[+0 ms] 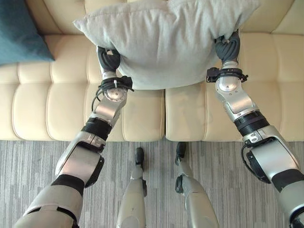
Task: Pick up all the scattered cushions and arrange them neatly on the sofa.
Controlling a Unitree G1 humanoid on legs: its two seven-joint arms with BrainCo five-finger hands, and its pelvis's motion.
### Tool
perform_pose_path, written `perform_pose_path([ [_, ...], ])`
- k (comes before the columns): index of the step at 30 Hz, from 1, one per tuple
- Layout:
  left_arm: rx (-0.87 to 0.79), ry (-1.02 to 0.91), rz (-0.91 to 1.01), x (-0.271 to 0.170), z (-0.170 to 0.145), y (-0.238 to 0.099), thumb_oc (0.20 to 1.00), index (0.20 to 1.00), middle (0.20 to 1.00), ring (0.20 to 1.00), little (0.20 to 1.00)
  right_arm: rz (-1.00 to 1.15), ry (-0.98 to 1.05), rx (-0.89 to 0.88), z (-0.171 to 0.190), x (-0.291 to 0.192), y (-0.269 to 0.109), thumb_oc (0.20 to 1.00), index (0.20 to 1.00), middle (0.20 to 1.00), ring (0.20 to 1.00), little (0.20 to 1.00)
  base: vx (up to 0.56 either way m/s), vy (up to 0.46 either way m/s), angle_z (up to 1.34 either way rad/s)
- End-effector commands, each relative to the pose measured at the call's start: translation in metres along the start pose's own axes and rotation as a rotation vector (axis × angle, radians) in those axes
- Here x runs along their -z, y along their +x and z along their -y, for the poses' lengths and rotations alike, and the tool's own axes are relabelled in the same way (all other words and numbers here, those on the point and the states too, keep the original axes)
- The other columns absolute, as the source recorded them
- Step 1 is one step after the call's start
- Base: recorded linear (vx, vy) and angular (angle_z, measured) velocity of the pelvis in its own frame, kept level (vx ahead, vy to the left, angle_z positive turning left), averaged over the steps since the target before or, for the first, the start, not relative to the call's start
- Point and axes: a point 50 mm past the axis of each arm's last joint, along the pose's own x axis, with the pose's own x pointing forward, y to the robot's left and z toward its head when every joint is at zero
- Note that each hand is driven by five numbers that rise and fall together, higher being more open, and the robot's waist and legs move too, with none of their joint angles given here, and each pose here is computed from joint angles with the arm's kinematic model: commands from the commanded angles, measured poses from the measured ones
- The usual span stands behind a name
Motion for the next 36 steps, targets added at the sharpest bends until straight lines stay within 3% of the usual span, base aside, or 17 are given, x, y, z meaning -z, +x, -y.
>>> perform_pose_path([
  [1,0.049,0.046,0.318,-0.085,0.008,0.030,0.200,0.200,0.200,0.200,0.200,0.263,0.080,-0.124,-0.041,-0.080,0.014,0.200,0.200,0.200,0.200,0.200,0.00,0.000,0.00],
  [2,0.032,0.111,0.321,-0.085,0.003,0.036,0.200,0.200,0.200,0.200,0.200,0.241,0.027,-0.122,-0.039,-0.073,0.018,0.200,0.200,0.200,0.200,0.200,0.00,-0.046,0.00],
  [3,0.021,0.162,0.332,-0.088,0.000,0.041,0.200,0.200,0.200,0.200,0.200,0.220,-0.025,-0.127,-0.039,-0.067,0.021,0.953,0.953,0.953,0.953,0.953,-0.01,-0.035,-0.01],
  [4,0.017,0.217,0.342,-0.091,-0.004,0.045,0.354,0.354,0.354,0.354,0.354,0.212,-0.073,-0.133,-0.037,-0.065,0.024,1.000,1.000,1.000,1.000,1.000,0.00,0.000,0.00],
  [5,0.010,0.404,0.391,-0.098,-0.018,0.057,1.000,1.000,1.000,1.000,1.000,0.213,-0.310,-0.147,-0.025,-0.059,0.037,1.000,1.000,1.000,1.000,1.000,0.00,0.000,0.00],
  [8,-0.013,0.548,0.426,-0.105,-0.034,0.066,1.000,1.000,1.000,1.000,1.000,0.228,-0.469,-0.141,-0.010,-0.063,0.048,1.000,1.000,1.000,1.000,1.000,0.02,-0.011,0.05],
  [12,-0.092,0.767,0.356,-0.103,-0.078,0.084,1.000,1.000,1.000,1.000,1.000,0.184,-0.611,-0.008,0.047,-0.071,0.073,1.000,1.000,1.000,1.000,1.000,0.01,0.000,0.00],
  [18,-0.129,0.606,0.186,-0.085,-0.100,0.087,1.000,1.000,1.000,1.000,1.000,0.058,-0.548,0.129,0.096,-0.058,0.078,1.000,1.000,1.000,1.000,1.000,0.04,0.004,0.00],
  [20,-0.142,0.397,0.082,-0.072,-0.107,0.087,1.000,1.000,1.000,1.000,1.000,-0.007,-0.488,0.188,0.114,-0.051,0.078,1.000,1.000,1.000,1.000,1.000,0.06,0.013,-0.03],
  [21,-0.152,0.170,0.021,-0.062,-0.105,0.084,1.000,1.000,1.000,1.000,1.000,-0.046,-0.444,0.208,0.118,-0.043,0.076,1.000,1.000,1.000,1.000,1.000,0.08,0.018,-0.02],
  [22,-0.128,-0.278,-0.034,-0.053,-0.092,0.075,1.000,1.000,1.000,1.000,1.000,-0.087,-0.323,0.229,0.118,-0.030,0.068,1.000,1.000,1.000,1.000,1.000,0.07,0.020,0.03],
  [24,-0.107,-0.362,-0.060,-0.037,-0.098,0.067,1.000,1.000,1.000,1.000,1.000,-0.123,-0.228,0.248,0.117,-0.011,0.057,1.000,1.000,1.000,1.000,1.000,0.06,0.048,0.05],
  [28,-0.084,-0.294,-0.125,0.010,-0.118,0.039,1.000,1.000,1.000,1.000,1.000,-0.215,-0.152,0.220,0.119,0.037,0.023,1.000,1.000,1.000,1.000,1.000,0.06,0.055,0.00],
  [30,-0.047,-0.167,-0.271,0.069,-0.133,-0.004,1.000,1.000,1.000,1.000,1.000,-0.343,-0.125,0.173,0.126,0.088,-0.023,1.000,1.000,1.000,1.000,1.000,0.12,0.089,-0.04],
  [32,-0.023,-0.102,-0.311,0.086,-0.142,-0.022,1.000,1.000,1.000,1.000,1.000,-0.393,-0.122,0.154,0.130,0.103,-0.041,1.000,1.000,1.000,1.000,1.000,0.06,0.062,-0.13],
  [33,0.042,0.032,-0.444,0.124,-0.152,-0.063,1.000,1.000,1.000,1.000,1.000,-0.498,-0.148,0.097,0.136,0.134,-0.081,1.000,1.000,1.000,1.000,1.000,0.05,0.087,-0.10],
  [36,0.148,0.181,-0.563,0.154,-0.163,-0.113,1.000,1.000,1.000,1.000,1.000,-0.589,-0.238,0.008,0.149,0.155,-0.118,1.000,1.000,1.000,1.000,1.000,0.02,0.082,-0.11],
])
